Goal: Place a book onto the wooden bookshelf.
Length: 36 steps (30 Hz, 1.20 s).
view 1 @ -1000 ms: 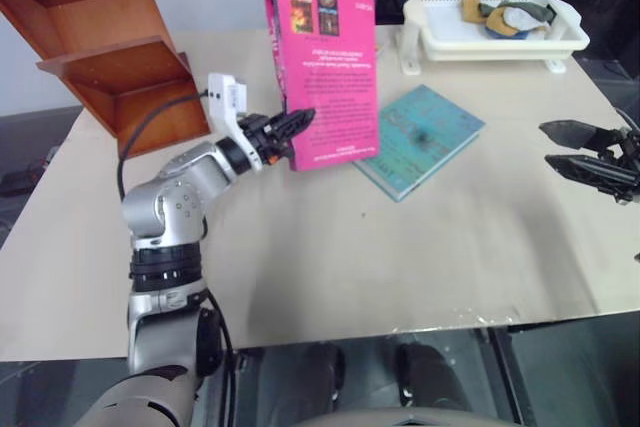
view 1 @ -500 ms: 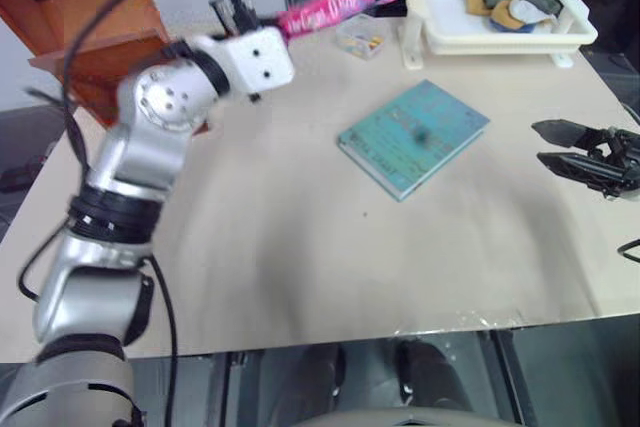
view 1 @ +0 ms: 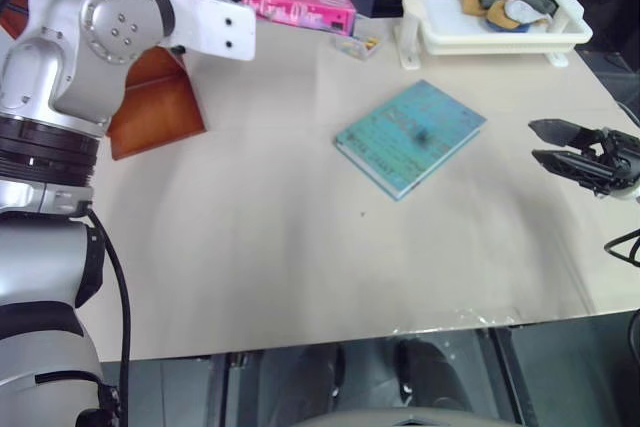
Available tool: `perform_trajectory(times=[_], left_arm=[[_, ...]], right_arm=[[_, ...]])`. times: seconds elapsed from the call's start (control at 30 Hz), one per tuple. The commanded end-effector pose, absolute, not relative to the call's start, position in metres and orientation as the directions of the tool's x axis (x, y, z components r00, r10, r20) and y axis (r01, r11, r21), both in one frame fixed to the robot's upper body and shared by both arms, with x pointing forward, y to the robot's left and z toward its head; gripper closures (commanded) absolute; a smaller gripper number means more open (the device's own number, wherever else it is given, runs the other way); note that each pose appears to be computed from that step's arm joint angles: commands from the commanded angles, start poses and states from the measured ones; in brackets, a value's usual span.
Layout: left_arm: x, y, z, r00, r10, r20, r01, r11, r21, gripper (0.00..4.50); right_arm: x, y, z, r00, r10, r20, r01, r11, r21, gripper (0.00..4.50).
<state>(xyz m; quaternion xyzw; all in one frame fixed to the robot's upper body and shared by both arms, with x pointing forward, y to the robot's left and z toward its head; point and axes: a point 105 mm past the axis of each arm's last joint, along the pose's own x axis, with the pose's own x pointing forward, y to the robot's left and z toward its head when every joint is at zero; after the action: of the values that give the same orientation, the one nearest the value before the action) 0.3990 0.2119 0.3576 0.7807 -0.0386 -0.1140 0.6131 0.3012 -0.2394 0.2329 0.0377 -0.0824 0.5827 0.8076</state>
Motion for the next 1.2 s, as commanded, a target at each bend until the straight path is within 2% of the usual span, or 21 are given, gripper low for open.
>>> perform_trajectory(times=[0.03, 0.13, 0.27, 0.47, 0.73, 0.93, 1.2], left_arm=[[0.391, 0.237, 0.380, 0.989, -0.119, -0.084, 0.058, -0.208, 0.976, 3.98], [0.388, 0.257, 0.382, 0.994, -0.054, -0.095, 0.083, -0.187, 0.979, 3.98], [0.384, 0.286, 0.395, 0.999, 0.023, -0.048, 0.051, -0.135, 0.990, 3.98], [0.379, 0.322, 0.390, 0.991, 0.117, -0.063, 0.068, -0.046, 0.997, 3.98], [0.372, 0.352, 0.381, 0.978, 0.182, -0.100, 0.101, 0.004, 0.995, 3.98], [0.374, 0.360, 0.370, 0.981, 0.160, -0.108, 0.099, 0.067, 0.993, 3.98], [0.365, 0.388, 0.351, 0.964, 0.226, -0.139, 0.123, 0.082, 0.989, 3.98]], right_arm=[[0.297, -0.240, 0.243, 0.270, 0.944, 0.187, -0.952, 0.291, -0.092, 1.32], [0.297, -0.240, 0.241, 0.270, 0.945, 0.187, -0.952, 0.291, -0.094, 1.32], [0.297, -0.241, 0.241, 0.271, 0.943, 0.191, -0.951, 0.293, -0.095, 1.32], [0.298, -0.240, 0.238, 0.274, 0.941, 0.199, -0.950, 0.297, -0.096, 1.32], [0.300, -0.240, 0.238, 0.278, 0.939, 0.204, -0.948, 0.302, -0.098, 1.32], [0.302, -0.239, 0.237, 0.283, 0.937, 0.206, -0.946, 0.308, -0.099, 1.32], [0.300, -0.243, 0.241, 0.294, 0.932, 0.212, -0.940, 0.322, -0.111, 1.32]])
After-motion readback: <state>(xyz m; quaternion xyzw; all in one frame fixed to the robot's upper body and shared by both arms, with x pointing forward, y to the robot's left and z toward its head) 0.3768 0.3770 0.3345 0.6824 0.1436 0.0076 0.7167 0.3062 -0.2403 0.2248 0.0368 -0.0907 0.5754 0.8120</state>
